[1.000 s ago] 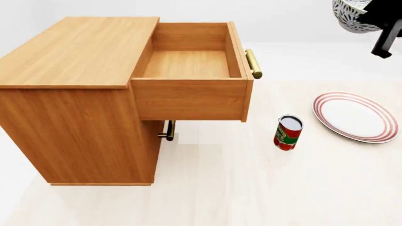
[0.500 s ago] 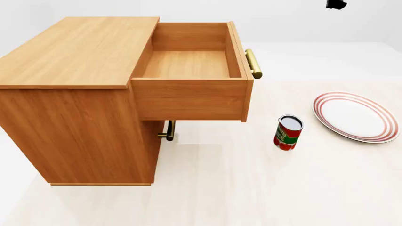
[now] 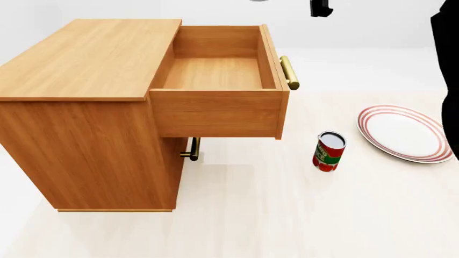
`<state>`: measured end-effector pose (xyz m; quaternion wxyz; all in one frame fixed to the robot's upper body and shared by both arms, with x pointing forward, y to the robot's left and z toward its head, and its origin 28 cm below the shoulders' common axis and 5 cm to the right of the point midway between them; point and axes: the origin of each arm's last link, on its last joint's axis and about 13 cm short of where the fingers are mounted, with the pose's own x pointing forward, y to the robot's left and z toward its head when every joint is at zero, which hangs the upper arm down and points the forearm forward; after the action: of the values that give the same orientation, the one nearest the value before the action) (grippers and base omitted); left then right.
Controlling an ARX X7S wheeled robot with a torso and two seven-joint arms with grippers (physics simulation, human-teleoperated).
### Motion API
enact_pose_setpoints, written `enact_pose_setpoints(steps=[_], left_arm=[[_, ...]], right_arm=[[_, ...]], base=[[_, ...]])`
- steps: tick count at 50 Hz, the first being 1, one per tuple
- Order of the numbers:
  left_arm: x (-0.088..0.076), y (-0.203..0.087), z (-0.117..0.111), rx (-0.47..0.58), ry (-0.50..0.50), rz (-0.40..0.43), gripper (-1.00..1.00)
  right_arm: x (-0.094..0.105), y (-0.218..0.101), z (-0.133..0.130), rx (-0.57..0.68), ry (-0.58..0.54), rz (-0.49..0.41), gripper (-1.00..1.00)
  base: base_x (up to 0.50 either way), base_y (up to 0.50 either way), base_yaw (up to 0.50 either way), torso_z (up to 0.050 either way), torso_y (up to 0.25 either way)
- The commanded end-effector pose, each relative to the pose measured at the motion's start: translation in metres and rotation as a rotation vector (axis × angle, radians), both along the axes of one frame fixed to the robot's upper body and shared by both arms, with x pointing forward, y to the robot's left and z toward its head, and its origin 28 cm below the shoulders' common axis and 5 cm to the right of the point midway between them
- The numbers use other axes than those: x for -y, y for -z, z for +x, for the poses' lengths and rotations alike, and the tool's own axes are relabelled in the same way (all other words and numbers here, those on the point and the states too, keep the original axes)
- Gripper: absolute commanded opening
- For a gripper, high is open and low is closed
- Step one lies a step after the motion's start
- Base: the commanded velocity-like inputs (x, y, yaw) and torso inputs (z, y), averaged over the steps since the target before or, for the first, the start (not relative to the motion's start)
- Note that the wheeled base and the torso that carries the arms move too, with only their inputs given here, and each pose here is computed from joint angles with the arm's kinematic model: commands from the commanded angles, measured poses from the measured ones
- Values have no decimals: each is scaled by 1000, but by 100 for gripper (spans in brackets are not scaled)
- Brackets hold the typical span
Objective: Put the bowl in the top drawer of the cabinet.
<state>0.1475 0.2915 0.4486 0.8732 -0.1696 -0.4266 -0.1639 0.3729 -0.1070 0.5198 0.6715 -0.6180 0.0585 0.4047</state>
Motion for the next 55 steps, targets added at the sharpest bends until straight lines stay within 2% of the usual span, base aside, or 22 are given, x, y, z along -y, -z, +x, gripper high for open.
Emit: enact_pose_setpoints(steps=[1,12,19,31,55], left_arm=[[-4,-1,-10,16,-4,-8,100],[-10,1,-15,39,-31,-7,100],[-11,1,-19,57,-42,7,100],[-14,-2,-29,88,-69,10,100],[-17,-4,-42,126,-88,-2,100]], right_arm=[[-28,-1,-1,-12,-123,11,-100],[-39,2,0,-6,-195,22,-100],[-40,6,3,-10,-197,28,-100],[-41,3,1,6,-195,41,-100],[-40,-8,-7,-21,-153,-3,-100]], base=[[0,0,0,0,0],[0,0,0,0,1],[0,0,0,0,0],[0,0,0,0,-138],[0,0,0,0,-94]])
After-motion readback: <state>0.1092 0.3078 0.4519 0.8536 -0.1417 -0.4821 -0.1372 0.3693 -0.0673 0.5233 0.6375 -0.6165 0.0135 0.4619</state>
